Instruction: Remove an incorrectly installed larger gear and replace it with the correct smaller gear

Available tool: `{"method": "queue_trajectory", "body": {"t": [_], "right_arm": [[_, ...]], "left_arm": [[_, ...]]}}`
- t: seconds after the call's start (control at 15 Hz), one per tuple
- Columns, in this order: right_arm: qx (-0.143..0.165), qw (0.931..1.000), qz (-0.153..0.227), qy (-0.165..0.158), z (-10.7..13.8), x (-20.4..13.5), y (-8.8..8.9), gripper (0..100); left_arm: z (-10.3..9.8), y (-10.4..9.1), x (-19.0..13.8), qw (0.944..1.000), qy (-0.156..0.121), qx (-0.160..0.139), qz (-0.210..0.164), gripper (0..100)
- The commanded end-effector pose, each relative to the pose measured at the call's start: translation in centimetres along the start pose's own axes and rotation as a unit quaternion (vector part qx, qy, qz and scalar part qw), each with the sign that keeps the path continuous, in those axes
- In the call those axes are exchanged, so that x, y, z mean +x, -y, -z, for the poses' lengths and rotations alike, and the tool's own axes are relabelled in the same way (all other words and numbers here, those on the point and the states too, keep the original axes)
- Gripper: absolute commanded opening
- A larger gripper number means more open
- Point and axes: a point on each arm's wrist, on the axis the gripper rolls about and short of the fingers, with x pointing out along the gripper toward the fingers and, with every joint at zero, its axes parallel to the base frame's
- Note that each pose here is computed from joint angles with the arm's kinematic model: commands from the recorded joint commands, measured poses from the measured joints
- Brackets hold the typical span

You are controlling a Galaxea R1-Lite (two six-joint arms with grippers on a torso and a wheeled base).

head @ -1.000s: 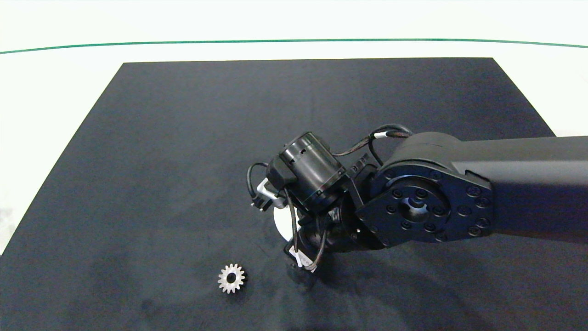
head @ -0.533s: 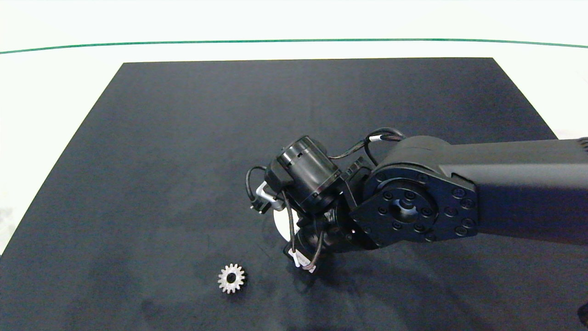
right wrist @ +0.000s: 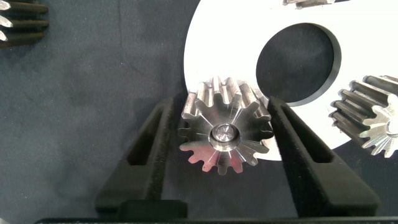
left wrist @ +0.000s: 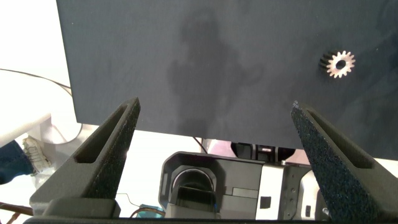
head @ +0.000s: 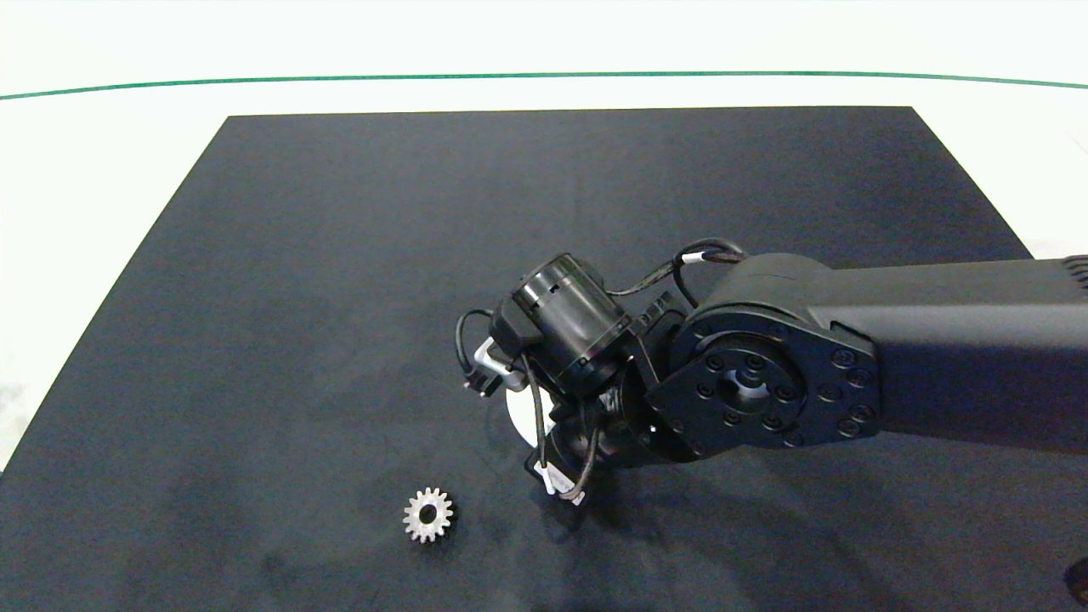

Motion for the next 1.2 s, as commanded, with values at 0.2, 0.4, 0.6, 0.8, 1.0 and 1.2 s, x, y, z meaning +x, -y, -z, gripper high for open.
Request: {"method": "queue_trajectory", "body": {"t": [0.2, 0.4, 0.6, 0.8, 1.0, 1.2], "right_arm": [[0.000, 1.0000, 0.001, -0.003, 0.08, 0.12, 0.10, 49], [-0.001, 1.0000, 0.001, -0.007, 0.16, 0.38, 0.06, 43], [-0.001, 1.0000, 0.002, -0.008, 0.18, 0.40, 0.12, 37], [0.001, 1.0000, 0.003, -0.002, 0.03, 0.05, 0.27, 31], [0.000, 1.0000, 0.003, 0.000, 0.01, -0.22, 0.30, 25], [0.001, 1.0000, 0.004, 0.001, 0.01, -0.28, 0.33, 19]], "left_arm": [[0.09, -0.02, -0.01, 1.0000, -0.003, 0.000, -0.001, 100], [0.06, -0.01, 0.03, 1.0000, -0.004, 0.000, -0.001, 100], [0.09, -0.02, -0.01, 1.0000, -0.003, 0.000, -0.001, 100], [0.09, -0.02, -0.01, 1.0000, -0.003, 0.000, -0.001, 100], [0.17, -0.02, 0.06, 1.0000, -0.006, 0.000, -0.001, 100], [0.17, -0.02, 0.06, 1.0000, -0.006, 0.000, -0.001, 100]]}}
